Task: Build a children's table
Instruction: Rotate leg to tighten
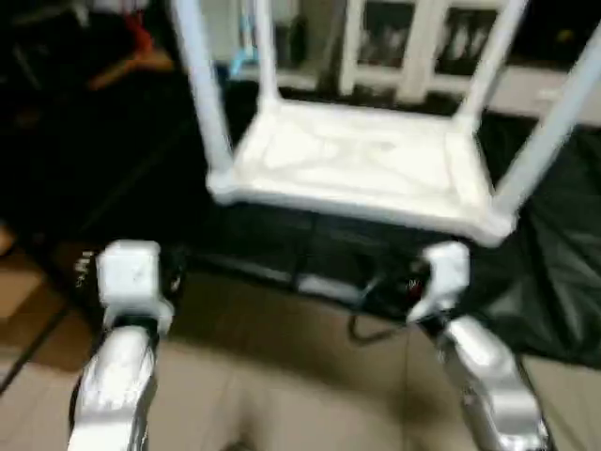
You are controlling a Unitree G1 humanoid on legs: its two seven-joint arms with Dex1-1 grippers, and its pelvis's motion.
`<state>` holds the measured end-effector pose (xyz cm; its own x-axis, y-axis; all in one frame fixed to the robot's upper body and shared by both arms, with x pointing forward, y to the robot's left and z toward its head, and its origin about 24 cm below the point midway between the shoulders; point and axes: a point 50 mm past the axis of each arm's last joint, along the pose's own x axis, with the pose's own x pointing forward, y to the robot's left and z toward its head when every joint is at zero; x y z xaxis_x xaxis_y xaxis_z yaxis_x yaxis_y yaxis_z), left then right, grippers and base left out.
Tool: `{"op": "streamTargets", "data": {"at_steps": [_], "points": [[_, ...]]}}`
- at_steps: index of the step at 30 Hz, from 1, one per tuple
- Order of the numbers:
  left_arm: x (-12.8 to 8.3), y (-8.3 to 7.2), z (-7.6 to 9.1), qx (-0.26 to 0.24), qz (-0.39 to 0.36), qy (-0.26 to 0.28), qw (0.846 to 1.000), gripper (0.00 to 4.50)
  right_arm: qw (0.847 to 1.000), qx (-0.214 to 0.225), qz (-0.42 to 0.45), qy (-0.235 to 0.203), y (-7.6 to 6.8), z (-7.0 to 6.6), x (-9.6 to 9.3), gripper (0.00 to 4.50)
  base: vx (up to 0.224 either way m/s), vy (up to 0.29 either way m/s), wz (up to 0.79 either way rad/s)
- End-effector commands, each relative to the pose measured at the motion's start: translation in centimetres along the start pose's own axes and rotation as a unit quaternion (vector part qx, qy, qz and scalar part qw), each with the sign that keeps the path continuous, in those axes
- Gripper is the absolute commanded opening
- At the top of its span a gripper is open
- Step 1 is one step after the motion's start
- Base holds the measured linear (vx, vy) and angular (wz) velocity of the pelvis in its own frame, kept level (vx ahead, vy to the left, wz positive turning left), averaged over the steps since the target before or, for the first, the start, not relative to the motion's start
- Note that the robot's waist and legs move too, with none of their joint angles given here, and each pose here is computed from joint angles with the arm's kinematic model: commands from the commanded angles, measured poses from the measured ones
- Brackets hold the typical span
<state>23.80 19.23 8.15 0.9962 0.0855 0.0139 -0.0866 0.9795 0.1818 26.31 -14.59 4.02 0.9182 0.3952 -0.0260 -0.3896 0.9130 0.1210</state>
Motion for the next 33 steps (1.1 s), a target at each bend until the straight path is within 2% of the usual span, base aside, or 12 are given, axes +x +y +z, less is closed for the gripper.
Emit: {"op": "streamTargets", "data": {"at_steps": [1, 2, 4, 7, 8, 10, 16, 22, 26, 31, 33], "points": [[0.4, -0.5, -0.5, 0.012, -0.024, 0.008, 1.000, 2.83, 1.000, 0.007, -0.010, -0.017, 0.5, 0.2, 0.3, 3.40, -0.074, 0.111, 0.23], [1.0, -1.1, -0.3, 0.001, -0.042, -0.003, 0.999, 2.83, 0.999, 0.020, -0.037, -0.013, 0.1, 0.0, 0.1, 3.40, -0.069, 0.096, 0.27], [1.5, -1.6, -0.4, -0.039, -0.055, -0.003, 0.998, 2.83, 0.999, 0.012, -0.046, -0.010, 0.0, 0.0, -0.1, 3.40, -0.076, 0.054, 0.43], [2.5, -2.6, 0.4, -0.026, -0.088, -0.021, 0.996, 2.83, 0.997, 0.002, -0.080, -0.008, -0.4, 0.0, -0.9, 3.40, -0.068, 0.012, 0.31], [2.8, -2.7, 0.7, -0.066, -0.094, -0.025, 0.993, 2.83, 0.995, 0.012, -0.100, -0.014, -0.7, 0.1, -1.2, 3.40, -0.072, -0.060, -0.01], [2.7, -2.7, 0.9, -0.088, -0.101, -0.035, 0.990, 2.83, 0.995, 0.010, -0.096, -0.021, -0.7, 0.6, -1.5, 3.40, -0.085, -0.073, -0.11], [1.5, -2.8, 0.7, -0.088, -0.098, -0.039, 0.991, 2.83, 0.996, -0.005, -0.089, -0.032, -1.1, 1.7, -1.3, 3.40, -0.095, -0.046, -0.41], [1.4, -2.0, 1.1, -0.075, -0.072, -0.047, 0.994, 2.83, 0.997, -0.008, -0.069, -0.022, -1.3, 1.7, -0.6, 3.40, -0.030, -0.055, -0.87], [1.3, -1.4, 1.8, -0.056, -0.051, -0.057, 0.996, 2.83, 1.000, -0.009, -0.021, -0.015, -0.6, 1.9, 0.3, 3.40, 0.125, -0.133, -0.04], [1.2, -0.4, 1.6, -0.041, -0.019, -0.054, 0.998, 2.83, 1.000, 0.007, 0.008, -0.013, 0.1, 1.8, 0.6, 3.40, 0.241, -0.051, 0.24], [1.1, 0.2, 1.6, -0.031, -0.004, -0.052, 0.998, 2.83, 0.999, 0.008, 0.034, 0.000, 0.9, 1.4, 0.6, 3.40, 0.262, -0.027, -0.10]]}}
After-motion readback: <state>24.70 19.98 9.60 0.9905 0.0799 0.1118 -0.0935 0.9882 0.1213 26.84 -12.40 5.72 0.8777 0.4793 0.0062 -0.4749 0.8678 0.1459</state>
